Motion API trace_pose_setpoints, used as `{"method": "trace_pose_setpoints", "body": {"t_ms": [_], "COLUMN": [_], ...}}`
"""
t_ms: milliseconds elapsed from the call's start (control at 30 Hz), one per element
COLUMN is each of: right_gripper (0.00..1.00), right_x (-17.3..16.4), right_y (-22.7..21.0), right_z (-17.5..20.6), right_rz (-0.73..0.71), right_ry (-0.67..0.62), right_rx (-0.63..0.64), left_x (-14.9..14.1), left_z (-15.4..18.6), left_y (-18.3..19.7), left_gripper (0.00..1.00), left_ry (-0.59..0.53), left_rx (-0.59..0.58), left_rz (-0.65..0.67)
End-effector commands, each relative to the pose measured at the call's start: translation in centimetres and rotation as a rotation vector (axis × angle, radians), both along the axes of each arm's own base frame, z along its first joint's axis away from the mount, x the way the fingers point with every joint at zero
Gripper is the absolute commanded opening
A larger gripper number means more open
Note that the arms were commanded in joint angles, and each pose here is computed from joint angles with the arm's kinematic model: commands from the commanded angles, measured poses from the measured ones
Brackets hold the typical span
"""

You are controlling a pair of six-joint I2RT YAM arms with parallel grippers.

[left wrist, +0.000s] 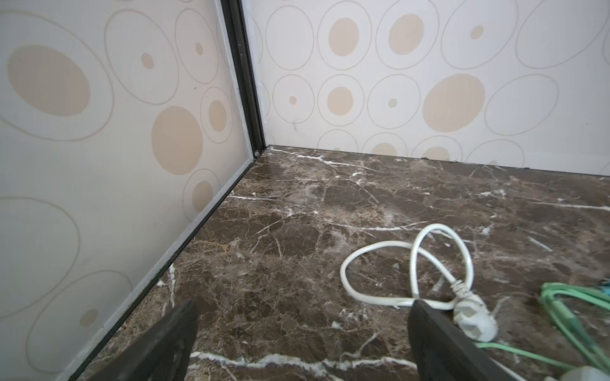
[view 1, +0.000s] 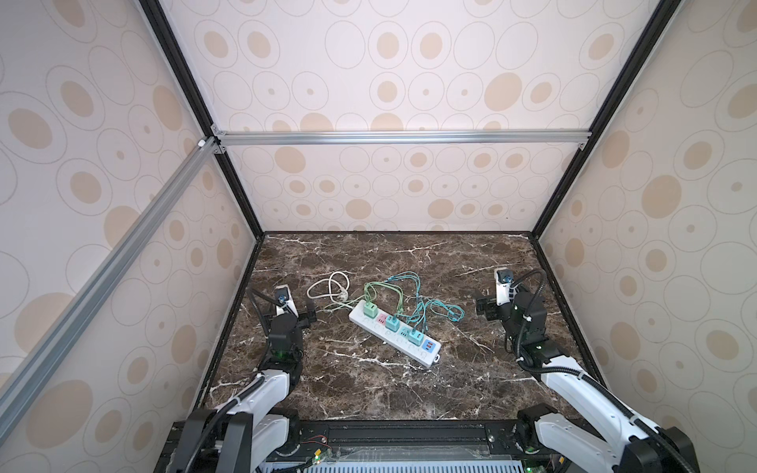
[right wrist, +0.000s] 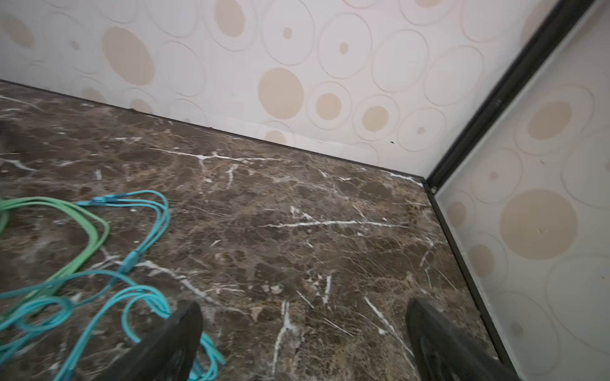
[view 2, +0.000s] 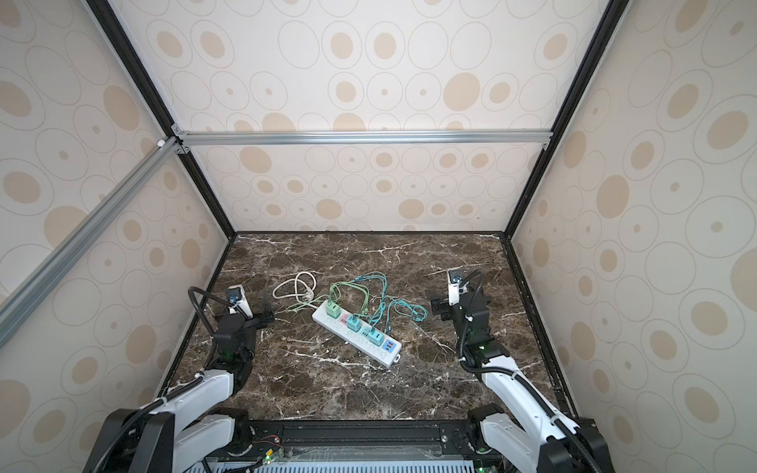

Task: Insert plugs into power strip
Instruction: Reset both arms

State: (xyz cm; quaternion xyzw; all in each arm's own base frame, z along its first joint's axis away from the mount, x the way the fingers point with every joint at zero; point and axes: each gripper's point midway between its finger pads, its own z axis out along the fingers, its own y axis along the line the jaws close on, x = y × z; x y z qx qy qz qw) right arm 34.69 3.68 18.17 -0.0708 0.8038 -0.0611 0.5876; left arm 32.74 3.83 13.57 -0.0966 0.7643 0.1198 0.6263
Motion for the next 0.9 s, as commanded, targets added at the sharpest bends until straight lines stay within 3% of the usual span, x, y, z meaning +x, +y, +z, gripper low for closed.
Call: {"method": "trace_pose_setpoints", "body": {"t_ms": [0,167,367,567,633,700,867], "right_gripper": [0.99,0.99,0.99,1.00,0.99,1.00,1.00], "right_x": [0.5,0.6,1.5,2.7,3.8,4.4,5.0], "right_y": [-2.3,-3.2,-3.0,-2.9,-3.3,-3.7,-3.4], "right_z": [-2.3,-5.9,-6.1,-8.8,-8.1,-9.6,-9.7], "right_rz": [-0.089,-0.110,-0.077,-0.043,-0.064,-0.092,-0.068], "right_ry": [-0.003,0.025,-0.008,-0.023,-0.075,0.092,0.098], "right_rx": [0.045,0.084,0.102,0.146,0.150,0.154,0.158], "left_x": [0.0,-0.5,0.5,2.4,3.5,4.6,4.4], "left_z": [3.6,2.9,1.7,0.4,0.3,-0.6,-0.5], "left_y": [0.5,0.3,-0.3,-0.3,-0.3,-0.4,-0.4], "left_gripper": [0.99,0.99,0.99,0.99,0.99,0.99,0.99], "left_ry": [-0.218,-0.270,-0.271,-0.177,-0.156,-0.095,-0.102], "left_rx": [0.016,0.023,0.040,0.027,0.034,0.031,0.029], "left_rz": [0.014,-0.009,-0.051,-0.051,-0.053,-0.056,-0.060]}}
